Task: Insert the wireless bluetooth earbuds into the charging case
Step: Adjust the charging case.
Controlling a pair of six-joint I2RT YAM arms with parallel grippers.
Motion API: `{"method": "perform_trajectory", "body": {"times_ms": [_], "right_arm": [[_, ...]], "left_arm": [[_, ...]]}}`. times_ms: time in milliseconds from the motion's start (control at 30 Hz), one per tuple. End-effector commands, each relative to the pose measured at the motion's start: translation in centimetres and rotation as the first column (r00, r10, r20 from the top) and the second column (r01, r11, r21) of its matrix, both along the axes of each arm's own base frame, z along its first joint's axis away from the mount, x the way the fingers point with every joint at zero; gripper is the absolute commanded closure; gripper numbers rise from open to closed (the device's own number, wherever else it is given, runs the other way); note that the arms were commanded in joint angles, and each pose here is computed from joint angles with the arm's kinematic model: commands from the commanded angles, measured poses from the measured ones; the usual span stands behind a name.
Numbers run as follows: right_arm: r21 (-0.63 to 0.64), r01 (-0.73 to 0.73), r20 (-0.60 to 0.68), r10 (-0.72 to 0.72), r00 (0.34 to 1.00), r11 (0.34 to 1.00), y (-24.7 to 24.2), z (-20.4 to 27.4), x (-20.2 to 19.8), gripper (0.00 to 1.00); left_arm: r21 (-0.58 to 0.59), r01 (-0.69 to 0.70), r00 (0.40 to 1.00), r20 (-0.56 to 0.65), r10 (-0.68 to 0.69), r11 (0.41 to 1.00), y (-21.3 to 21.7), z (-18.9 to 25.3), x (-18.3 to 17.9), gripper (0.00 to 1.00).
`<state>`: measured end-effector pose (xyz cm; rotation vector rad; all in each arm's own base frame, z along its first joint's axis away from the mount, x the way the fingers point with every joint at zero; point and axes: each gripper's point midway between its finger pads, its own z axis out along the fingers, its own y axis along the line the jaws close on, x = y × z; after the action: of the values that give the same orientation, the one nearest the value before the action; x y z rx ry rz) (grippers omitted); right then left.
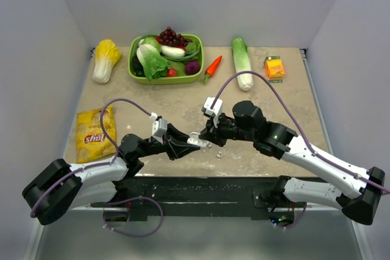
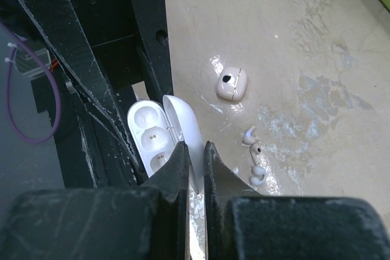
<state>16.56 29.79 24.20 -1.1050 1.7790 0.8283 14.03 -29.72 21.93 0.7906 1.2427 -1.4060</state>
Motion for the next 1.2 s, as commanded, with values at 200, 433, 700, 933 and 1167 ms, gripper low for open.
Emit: {"method": "perform_trajectory", "body": {"times_ms": [200, 433, 700, 933, 1167], "right_arm": [[0.099, -0.014, 0.047, 0.01, 0.999, 0.995, 0.72, 4.13, -0.6, 1.0], [0.098, -0.019, 0.053, 0.014, 0.999, 0.995, 0.83, 4.22, -0.7, 1.0], [0.053, 0.014, 0.136, -0.021, 0.99, 0.999, 0.34, 4.78, -0.15, 1.0], [-0.009, 0.019, 0.185, -0.017, 0.983, 1.0, 0.44, 4.41, -0.74, 1.0], [-0.026, 0.02, 0.201, -0.015, 0.979, 0.999, 0.45, 4.61, -0.77, 1.0]], "left_arm": [[-0.089, 0.006, 0.993, 0.115, 0.004, 0.996, -0.45, 3.6, 0.37, 0.43], [-0.079, 0.013, 0.993, 0.114, -0.004, 0.997, -0.59, 3.46, 0.35, 0.37], [-0.065, 0.066, 0.994, 0.097, -0.059, 0.996, -1.15, 3.09, -0.09, 0.69], [-0.064, 0.089, 0.992, 0.098, -0.082, 0.994, -1.36, 3.13, -0.31, 0.78], [-0.061, 0.098, 0.992, 0.091, -0.092, 0.993, -1.4, 3.05, -0.43, 0.6]]}}
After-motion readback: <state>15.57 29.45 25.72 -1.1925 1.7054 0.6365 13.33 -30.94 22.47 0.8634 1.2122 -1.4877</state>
